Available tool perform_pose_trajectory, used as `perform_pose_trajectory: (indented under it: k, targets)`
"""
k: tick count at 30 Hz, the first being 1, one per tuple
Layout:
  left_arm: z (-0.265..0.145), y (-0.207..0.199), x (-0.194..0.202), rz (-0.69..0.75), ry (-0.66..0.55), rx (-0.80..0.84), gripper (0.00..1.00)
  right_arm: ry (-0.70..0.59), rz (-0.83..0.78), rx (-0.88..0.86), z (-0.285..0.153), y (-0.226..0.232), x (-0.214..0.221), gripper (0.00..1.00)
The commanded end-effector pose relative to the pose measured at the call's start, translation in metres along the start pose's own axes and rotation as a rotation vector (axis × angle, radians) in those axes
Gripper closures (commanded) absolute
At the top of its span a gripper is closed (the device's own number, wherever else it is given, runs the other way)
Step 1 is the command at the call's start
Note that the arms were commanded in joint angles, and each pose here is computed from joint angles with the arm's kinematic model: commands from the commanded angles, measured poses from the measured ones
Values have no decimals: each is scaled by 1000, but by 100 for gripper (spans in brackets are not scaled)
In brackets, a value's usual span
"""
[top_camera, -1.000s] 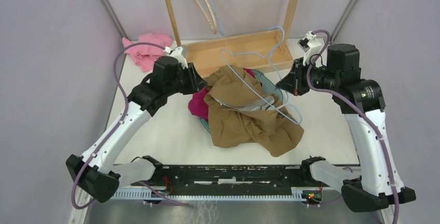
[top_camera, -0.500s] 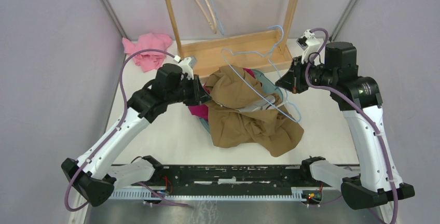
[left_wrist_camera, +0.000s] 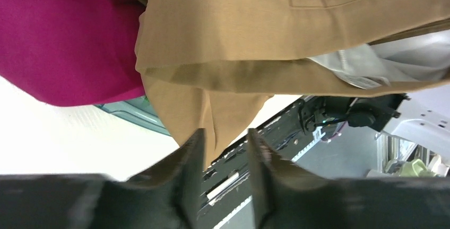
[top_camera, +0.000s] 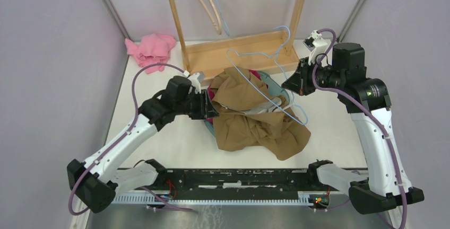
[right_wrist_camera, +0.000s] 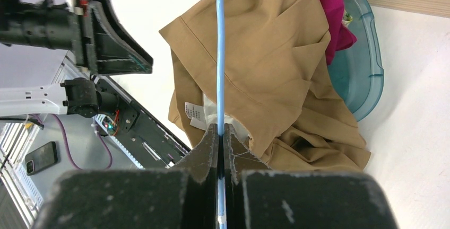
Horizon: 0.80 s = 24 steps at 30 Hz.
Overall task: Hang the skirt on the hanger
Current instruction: Hang the skirt on the hanger.
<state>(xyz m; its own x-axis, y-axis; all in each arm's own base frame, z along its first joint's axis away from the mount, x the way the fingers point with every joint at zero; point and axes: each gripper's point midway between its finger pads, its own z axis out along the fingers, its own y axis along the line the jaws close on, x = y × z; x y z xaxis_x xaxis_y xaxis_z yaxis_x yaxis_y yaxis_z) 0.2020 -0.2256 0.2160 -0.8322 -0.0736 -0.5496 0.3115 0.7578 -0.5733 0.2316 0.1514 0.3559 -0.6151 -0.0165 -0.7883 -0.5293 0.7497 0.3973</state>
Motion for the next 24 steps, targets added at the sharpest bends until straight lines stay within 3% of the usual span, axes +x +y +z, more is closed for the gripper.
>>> perform_pose_trajectory:
  k: [1, 3, 14, 20, 24]
  targets:
    - [22, -8, -3, -32, 7, 61, 52, -64, -44, -10, -6, 6, -16, 99]
    - [25, -8, -7, -38, -8, 56, 45, -64, -45, -9, -6, 7, -16, 99]
    - [27, -16, -34, -51, -78, 47, 28, -70, -42, -19, -4, 7, -13, 99]
    - [44, -13, -38, -64, -58, 28, 28, -72, -42, -20, -5, 7, -12, 99]
    - [43, -11, -45, -59, -82, 12, 40, -74, -44, -23, -4, 7, -12, 99]
